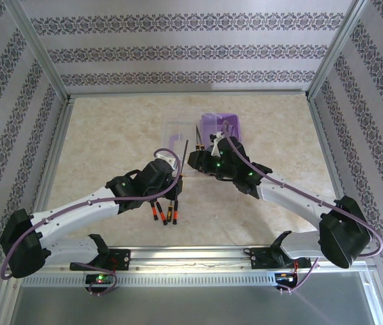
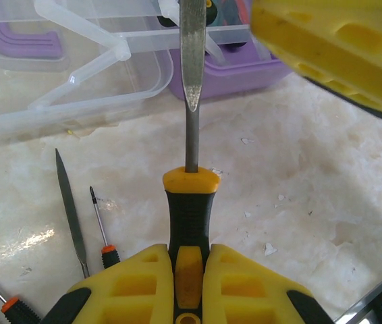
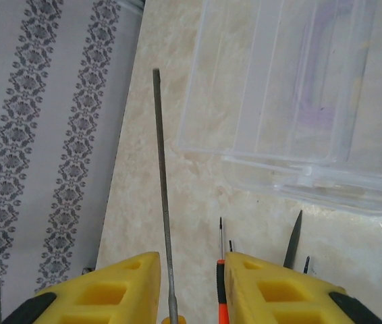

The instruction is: Pack the tool kit

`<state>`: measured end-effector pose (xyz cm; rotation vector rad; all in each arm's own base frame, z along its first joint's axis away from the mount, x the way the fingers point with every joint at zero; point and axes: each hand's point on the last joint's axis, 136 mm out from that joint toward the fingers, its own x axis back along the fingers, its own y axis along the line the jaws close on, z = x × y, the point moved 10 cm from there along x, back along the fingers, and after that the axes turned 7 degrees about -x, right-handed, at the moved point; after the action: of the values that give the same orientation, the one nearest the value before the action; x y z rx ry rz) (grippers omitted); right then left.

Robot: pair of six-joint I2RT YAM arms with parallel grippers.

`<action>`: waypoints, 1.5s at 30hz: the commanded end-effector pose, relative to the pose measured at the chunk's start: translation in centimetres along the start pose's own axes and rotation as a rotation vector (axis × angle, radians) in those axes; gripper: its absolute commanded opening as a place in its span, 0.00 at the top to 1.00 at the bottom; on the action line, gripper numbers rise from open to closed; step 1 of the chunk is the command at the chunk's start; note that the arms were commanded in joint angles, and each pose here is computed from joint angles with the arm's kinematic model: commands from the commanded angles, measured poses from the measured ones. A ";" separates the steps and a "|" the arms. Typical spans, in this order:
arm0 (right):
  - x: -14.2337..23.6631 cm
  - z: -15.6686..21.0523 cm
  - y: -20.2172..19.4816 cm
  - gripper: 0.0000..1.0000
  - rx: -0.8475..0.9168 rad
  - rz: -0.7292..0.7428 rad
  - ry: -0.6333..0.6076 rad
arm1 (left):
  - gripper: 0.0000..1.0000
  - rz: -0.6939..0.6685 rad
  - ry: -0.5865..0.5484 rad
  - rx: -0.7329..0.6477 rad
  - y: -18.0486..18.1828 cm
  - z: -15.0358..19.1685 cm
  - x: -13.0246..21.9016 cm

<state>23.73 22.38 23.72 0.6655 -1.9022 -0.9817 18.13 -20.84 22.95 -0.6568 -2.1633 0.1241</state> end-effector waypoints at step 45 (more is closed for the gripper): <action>-3.9 -16.0 -2.7 0.93 0.319 0.484 0.115 | 0.24 -0.137 -0.172 0.130 3.6 1.6 6.9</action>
<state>39.76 18.67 25.30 0.4477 -2.0378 -0.4652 14.96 -14.76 25.76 -0.4920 -2.3318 0.2702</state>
